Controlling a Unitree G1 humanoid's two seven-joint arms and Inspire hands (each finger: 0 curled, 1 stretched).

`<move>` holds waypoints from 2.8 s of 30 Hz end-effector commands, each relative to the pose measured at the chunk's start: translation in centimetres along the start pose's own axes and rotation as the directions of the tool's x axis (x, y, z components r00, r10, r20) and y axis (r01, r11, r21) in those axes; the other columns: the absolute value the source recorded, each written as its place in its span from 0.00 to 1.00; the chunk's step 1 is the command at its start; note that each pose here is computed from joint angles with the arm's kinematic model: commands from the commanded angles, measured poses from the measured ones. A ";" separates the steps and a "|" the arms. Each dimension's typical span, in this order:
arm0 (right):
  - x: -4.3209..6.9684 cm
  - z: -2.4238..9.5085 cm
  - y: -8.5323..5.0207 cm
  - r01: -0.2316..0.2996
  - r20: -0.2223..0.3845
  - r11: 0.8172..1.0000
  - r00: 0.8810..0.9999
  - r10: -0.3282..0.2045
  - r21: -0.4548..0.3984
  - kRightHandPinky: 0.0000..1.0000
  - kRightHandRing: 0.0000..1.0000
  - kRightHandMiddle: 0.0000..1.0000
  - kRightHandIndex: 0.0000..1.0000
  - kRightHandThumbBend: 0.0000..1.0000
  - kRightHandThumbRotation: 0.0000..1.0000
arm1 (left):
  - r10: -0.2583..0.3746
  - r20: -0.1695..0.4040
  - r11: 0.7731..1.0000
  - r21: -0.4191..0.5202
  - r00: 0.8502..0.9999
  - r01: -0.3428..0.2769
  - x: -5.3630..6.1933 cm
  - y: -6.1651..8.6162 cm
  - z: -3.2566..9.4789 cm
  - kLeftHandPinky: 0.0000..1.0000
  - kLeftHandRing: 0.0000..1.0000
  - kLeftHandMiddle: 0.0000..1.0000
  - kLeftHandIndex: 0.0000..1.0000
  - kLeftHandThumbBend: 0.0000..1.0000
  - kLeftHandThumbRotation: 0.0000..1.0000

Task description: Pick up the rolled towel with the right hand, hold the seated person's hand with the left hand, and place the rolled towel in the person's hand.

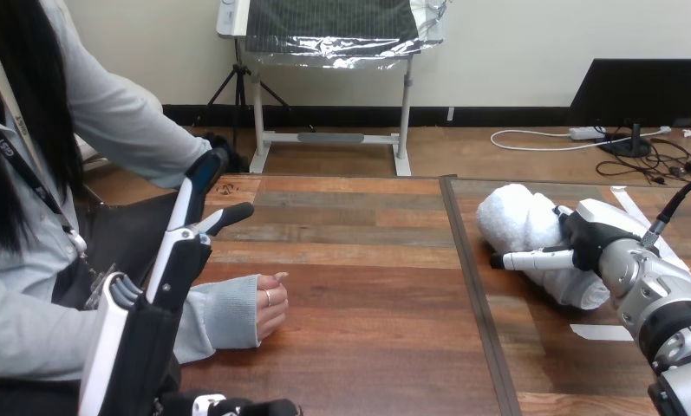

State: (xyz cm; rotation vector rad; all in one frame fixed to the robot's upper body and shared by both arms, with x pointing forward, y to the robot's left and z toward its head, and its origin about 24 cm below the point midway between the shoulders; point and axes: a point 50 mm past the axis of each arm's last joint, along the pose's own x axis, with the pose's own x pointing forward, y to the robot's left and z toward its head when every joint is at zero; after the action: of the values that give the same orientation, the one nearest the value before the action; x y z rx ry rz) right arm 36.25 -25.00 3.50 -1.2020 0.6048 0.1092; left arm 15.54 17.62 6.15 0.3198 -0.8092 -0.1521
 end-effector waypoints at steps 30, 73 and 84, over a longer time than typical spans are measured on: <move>0.0 -0.1 2.2 0.016 -0.014 0.999 1.000 -0.015 0.045 0.53 0.69 0.74 0.71 0.90 0.19 | 0.049 0.096 0.998 -0.034 0.994 -0.045 1.4 0.1 1.6 0.85 1.00 1.00 0.98 1.00 0.80; -0.1 0.7 1.9 0.052 0.055 0.916 0.995 -0.080 0.399 0.51 0.62 0.63 0.49 0.85 0.00 | 0.024 0.061 0.999 -0.026 0.998 -0.022 1.3 -0.1 1.4 0.88 1.00 1.00 0.97 1.00 0.73; -0.2 1.2 1.5 0.071 0.097 0.815 0.983 -0.154 0.574 0.50 0.56 0.56 0.47 0.84 0.00 | 0.014 0.049 1.000 -0.029 0.999 -0.013 1.2 0.0 1.5 0.89 1.00 1.00 0.98 1.00 0.75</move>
State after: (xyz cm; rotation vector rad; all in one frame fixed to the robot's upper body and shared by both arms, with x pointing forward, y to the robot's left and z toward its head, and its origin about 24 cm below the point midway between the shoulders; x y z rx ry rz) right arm 35.12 -25.26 2.05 -0.7312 0.4841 -0.0994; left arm 14.89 17.04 6.91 0.2803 -0.7981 -0.1558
